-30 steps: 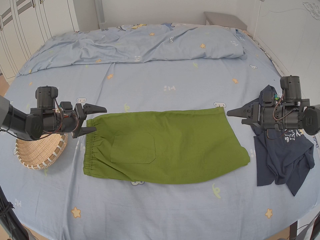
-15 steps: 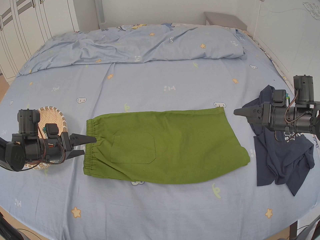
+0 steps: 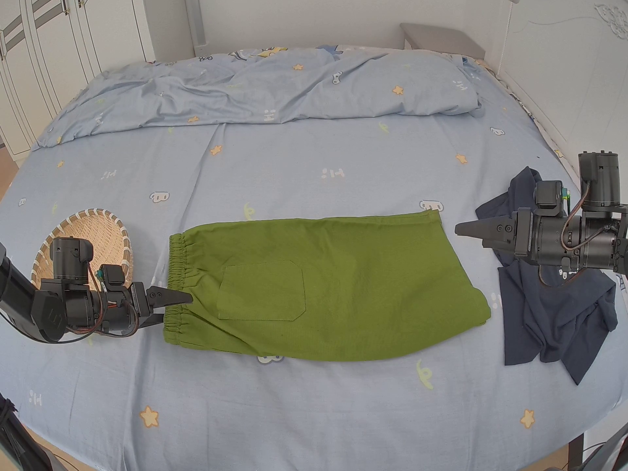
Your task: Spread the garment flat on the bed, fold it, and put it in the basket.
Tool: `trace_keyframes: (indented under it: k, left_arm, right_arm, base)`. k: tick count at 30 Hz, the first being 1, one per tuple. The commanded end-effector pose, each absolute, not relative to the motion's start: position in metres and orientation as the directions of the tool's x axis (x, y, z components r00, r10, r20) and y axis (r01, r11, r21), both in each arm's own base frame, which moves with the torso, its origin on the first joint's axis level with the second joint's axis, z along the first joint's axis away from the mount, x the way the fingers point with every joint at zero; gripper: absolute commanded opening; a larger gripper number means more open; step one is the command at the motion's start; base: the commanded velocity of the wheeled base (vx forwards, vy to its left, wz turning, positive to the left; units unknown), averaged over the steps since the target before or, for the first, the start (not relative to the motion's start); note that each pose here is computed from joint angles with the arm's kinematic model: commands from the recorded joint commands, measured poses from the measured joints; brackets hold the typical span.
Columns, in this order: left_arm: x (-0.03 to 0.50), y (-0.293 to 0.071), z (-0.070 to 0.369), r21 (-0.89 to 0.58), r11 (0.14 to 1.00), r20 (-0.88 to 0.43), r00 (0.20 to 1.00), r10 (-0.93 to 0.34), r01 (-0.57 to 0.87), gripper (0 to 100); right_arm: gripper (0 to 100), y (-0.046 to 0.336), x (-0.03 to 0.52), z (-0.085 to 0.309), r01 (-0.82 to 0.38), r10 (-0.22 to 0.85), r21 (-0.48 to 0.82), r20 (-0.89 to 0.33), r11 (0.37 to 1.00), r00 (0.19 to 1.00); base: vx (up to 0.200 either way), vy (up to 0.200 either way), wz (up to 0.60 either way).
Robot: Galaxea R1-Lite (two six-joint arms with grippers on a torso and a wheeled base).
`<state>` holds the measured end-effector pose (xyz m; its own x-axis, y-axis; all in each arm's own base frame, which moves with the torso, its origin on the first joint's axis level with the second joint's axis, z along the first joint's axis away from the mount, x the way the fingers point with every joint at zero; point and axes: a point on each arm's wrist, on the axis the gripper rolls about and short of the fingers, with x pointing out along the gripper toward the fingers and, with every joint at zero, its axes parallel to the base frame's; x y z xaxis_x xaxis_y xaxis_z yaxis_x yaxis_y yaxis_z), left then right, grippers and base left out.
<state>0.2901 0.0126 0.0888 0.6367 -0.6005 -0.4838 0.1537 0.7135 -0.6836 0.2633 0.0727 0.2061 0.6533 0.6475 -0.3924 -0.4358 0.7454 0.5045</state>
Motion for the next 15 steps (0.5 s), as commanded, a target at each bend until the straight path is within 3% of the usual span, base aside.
trace_keyframes:
  k: [1,15]
  left_arm:
    - [0.301,0.014,0.075,-0.690,0.712,-0.502,0.623,-0.601,0.131,100]
    - [0.309,0.008,0.064,-0.686,0.713,-0.509,0.605,-0.612,0.145,100]
  right_arm:
    - [100,0.073,0.263,0.206,-0.437,0.648,0.504,-0.391,0.745,0.653]
    - [100,0.073,0.264,0.203,-0.435,0.648,0.505,-0.399,0.745,0.649]
  base:
    - [0.000,0.000,0.00]
    - [0.000,0.000,0.00]
